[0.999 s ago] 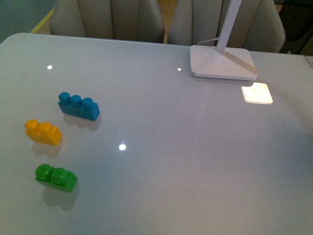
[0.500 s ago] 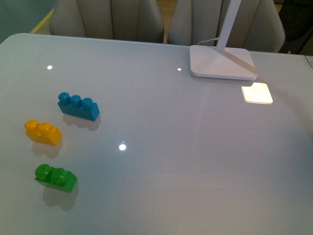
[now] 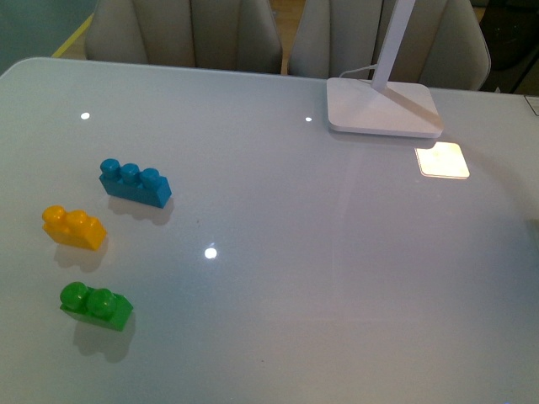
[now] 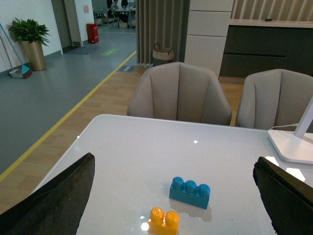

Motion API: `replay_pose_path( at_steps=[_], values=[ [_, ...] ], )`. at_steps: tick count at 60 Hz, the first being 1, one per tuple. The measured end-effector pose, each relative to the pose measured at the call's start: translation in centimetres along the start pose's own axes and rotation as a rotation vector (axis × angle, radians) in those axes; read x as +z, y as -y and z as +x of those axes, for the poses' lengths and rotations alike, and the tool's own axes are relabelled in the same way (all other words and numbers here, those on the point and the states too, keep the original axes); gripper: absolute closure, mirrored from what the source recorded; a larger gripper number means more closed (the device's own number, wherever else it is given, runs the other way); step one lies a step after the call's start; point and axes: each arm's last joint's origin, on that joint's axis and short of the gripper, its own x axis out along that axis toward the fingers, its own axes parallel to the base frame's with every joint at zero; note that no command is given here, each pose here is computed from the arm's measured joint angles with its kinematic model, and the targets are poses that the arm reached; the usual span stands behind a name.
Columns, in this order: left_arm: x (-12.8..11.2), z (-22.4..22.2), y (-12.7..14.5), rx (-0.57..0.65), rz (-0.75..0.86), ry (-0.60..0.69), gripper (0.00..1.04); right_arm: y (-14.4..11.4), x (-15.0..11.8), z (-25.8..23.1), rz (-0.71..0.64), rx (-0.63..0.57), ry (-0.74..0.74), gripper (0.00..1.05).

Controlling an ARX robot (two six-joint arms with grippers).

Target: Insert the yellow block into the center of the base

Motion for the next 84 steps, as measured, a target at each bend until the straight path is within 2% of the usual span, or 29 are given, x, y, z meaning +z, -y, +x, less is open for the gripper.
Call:
replay_pose_path(
  at_steps=[12,24,51,55,64,73,84],
  values=[
    [0.0,0.0,0.0,0.000,0.000,0.000,0.07,-4.3,1.1,1.7,-0.122,0.072,-0.010,0.09],
    [0.0,0.0,0.0,0.000,0.000,0.000,0.07,-10.2,2.6,3.8,-0.192,0.150,-0.012,0.09],
    [0.0,0.0,0.0,0.000,0.000,0.000,0.07,-21.3,4.2,6.0,-0.143,0.158,-0.072,0.11],
    [0.0,0.0,0.0,0.000,0.000,0.000,0.07,-24.2,4.1,6.2,-0.158,0.178,-0.074,0.11],
    [0.0,0.0,0.0,0.000,0.000,0.000,0.07,-28.7,3.6,6.2,-0.177,0.203,-0.075,0.12],
    [0.0,0.0,0.0,0.000,0.000,0.000,0.07,-33.7,2.6,5.8,-0.137,0.194,-0.084,0.12],
    [0.0,0.0,0.0,0.000,0.000,0.000,0.07,-37.0,2.2,5.3,-0.068,0.173,-0.083,0.12]
  ],
)
